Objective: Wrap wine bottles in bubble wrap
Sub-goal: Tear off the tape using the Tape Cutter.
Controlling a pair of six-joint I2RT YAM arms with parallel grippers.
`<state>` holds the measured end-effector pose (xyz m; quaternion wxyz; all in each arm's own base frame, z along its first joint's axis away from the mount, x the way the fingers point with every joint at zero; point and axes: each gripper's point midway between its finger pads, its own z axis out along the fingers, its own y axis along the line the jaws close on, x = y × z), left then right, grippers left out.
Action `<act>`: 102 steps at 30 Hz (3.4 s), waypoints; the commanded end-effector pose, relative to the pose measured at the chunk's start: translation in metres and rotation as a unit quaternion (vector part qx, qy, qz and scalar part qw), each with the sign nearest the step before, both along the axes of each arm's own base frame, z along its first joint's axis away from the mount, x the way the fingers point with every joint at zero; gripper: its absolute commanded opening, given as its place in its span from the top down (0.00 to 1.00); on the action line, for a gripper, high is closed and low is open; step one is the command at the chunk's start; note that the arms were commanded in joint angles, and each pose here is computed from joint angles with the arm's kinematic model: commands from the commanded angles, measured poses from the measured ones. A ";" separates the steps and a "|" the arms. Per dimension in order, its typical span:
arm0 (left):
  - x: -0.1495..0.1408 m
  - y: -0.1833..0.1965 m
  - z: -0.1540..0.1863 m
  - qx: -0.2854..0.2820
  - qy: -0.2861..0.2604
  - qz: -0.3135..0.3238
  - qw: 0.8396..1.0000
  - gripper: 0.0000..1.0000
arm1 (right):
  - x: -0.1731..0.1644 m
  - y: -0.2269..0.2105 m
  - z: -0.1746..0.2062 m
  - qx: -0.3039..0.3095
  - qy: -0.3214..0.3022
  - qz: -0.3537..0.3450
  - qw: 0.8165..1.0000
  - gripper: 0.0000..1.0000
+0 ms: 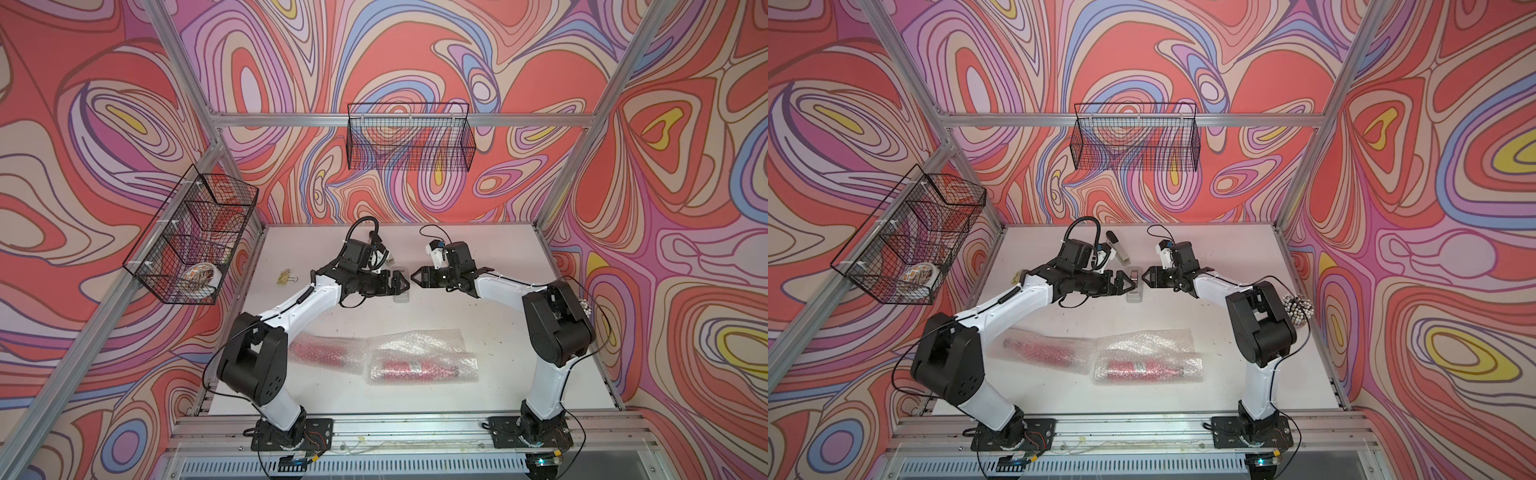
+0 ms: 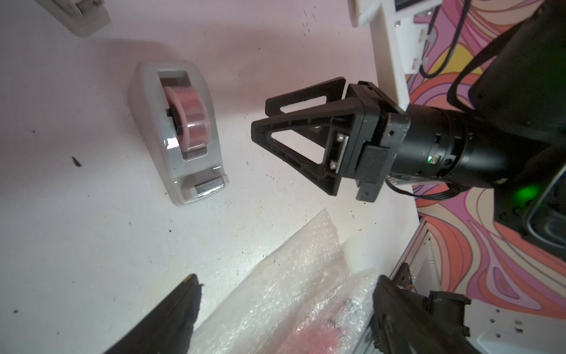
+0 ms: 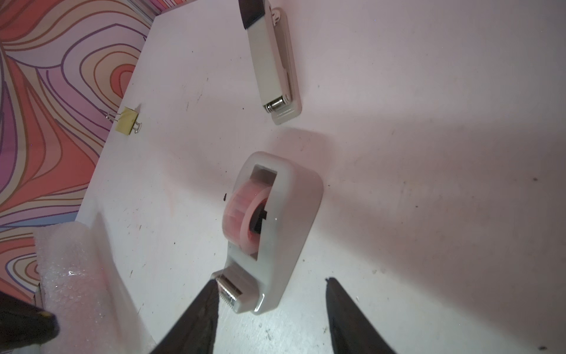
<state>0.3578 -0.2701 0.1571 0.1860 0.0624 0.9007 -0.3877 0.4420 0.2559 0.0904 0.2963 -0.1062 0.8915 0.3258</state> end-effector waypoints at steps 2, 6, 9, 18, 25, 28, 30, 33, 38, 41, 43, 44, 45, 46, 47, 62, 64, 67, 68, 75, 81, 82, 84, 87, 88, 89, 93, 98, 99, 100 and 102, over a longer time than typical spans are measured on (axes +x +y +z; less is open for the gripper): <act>0.013 -0.008 -0.002 -0.056 0.032 0.010 0.998 0.14 | 0.014 0.009 -0.002 0.024 0.006 -0.003 1.000 0.48; 0.022 -0.012 -0.023 -0.065 0.063 0.008 0.996 0.19 | 0.019 0.012 -0.016 0.024 0.018 -0.003 1.000 0.53; 0.031 -0.012 -0.033 -0.070 0.071 0.012 0.995 0.24 | 0.023 0.014 -0.022 0.025 0.023 -0.004 0.999 0.58; 0.056 -0.015 -0.043 -0.099 0.086 0.017 0.991 0.38 | 0.030 0.017 -0.040 0.035 0.041 -0.013 0.998 0.66; 0.065 -0.015 -0.057 -0.085 0.097 0.013 0.992 0.44 | 0.028 0.015 -0.050 0.031 0.052 -0.020 0.998 0.71; 0.066 -0.015 -0.065 -0.083 0.104 0.016 0.991 0.47 | 0.027 0.015 -0.051 0.031 0.053 -0.022 0.998 0.72; 0.066 -0.016 -0.068 -0.085 0.111 0.017 0.990 0.49 | 0.027 0.014 -0.052 0.029 0.054 -0.023 0.998 0.73; 0.061 -0.016 -0.073 -0.086 0.122 0.018 0.989 0.51 | 0.026 0.013 -0.055 0.023 0.056 -0.024 0.998 0.73; 0.061 -0.020 -0.079 -0.099 0.130 0.017 0.986 0.54 | 0.026 0.011 -0.055 0.022 0.056 -0.026 0.998 0.74; 0.061 -0.018 -0.084 -0.093 0.133 0.020 0.987 0.58 | 0.025 0.012 -0.055 0.022 0.057 -0.025 0.998 0.75; 0.061 -0.018 -0.086 -0.091 0.135 0.021 0.987 0.57 | 0.024 0.012 -0.054 0.021 0.056 -0.025 0.998 0.75; 0.061 -0.017 -0.088 -0.086 0.136 0.022 0.987 0.58 | 0.024 0.011 -0.053 0.021 0.055 -0.025 0.998 0.75; 0.061 -0.015 -0.090 -0.078 0.137 0.022 0.987 0.58 | 0.024 0.011 -0.053 0.021 0.056 -0.025 0.998 0.75; 0.060 -0.014 -0.092 -0.073 0.137 0.021 0.988 0.58 | 0.024 0.011 -0.053 0.020 0.056 -0.024 0.998 0.75; 0.059 -0.014 -0.095 -0.070 0.139 0.021 0.988 0.58 | 0.023 0.011 -0.053 0.020 0.057 -0.024 0.998 0.75; 0.062 -0.016 -0.093 -0.080 0.142 0.027 0.986 0.58 | 0.021 0.011 -0.056 0.019 0.062 -0.023 0.998 0.76; 0.062 -0.019 -0.091 -0.088 0.145 0.024 0.985 0.60 | 0.020 0.011 -0.056 0.019 0.061 -0.022 0.998 0.76; 0.061 -0.019 -0.094 -0.083 0.150 0.022 0.985 0.61 | 0.021 0.011 -0.054 0.020 0.060 -0.022 0.998 0.76; 0.062 -0.020 -0.095 -0.084 0.150 0.021 0.985 0.62 | 0.020 0.011 -0.054 0.020 0.061 -0.022 0.998 0.76; 0.060 -0.022 -0.094 -0.096 0.158 0.020 0.983 0.71 | 0.019 0.008 -0.057 0.017 0.064 -0.026 0.997 0.77; 0.059 -0.025 -0.091 -0.097 0.159 0.014 0.982 0.81 | 0.019 0.009 -0.057 0.018 0.065 -0.027 0.997 0.78; 0.059 -0.025 -0.092 -0.097 0.160 0.014 0.982 0.82 | 0.019 0.009 -0.057 0.018 0.065 -0.027 0.997 0.78; 0.059 -0.026 -0.094 -0.098 0.162 0.013 0.982 0.83 | 0.018 0.009 -0.057 0.018 0.066 -0.026 0.997 0.78; 0.058 -0.027 -0.097 -0.093 0.166 0.011 0.982 0.84 | 0.017 0.009 -0.059 0.017 0.068 -0.026 0.997 0.78; 0.057 -0.027 -0.098 -0.092 0.167 0.010 0.982 0.84 | 0.017 0.009 -0.059 0.017 0.068 -0.026 0.997 0.78; 0.058 -0.027 -0.099 -0.092 0.167 0.009 0.982 0.86 | 0.017 0.008 -0.059 0.017 0.068 -0.027 0.997 0.78; 0.058 -0.029 -0.093 -0.097 0.164 0.005 0.982 0.96 | 0.018 0.008 -0.059 0.017 0.068 -0.027 0.997 0.79; 0.055 -0.027 -0.083 -0.090 0.155 -0.003 0.984 1.00 | 0.018 0.007 -0.061 0.013 0.070 -0.030 0.997 0.79; 0.054 -0.027 -0.080 -0.091 0.153 -0.005 0.984 1.00 | 0.018 0.006 -0.061 0.012 0.069 -0.032 0.997 0.79; 0.053 -0.028 -0.076 -0.093 0.150 -0.008 0.984 1.00 | 0.018 0.006 -0.062 0.011 0.069 -0.033 0.997 0.80; 0.050 -0.028 -0.070 -0.095 0.146 -0.011 0.985 1.00 | 0.018 0.005 -0.062 0.008 0.069 -0.035 0.997 0.80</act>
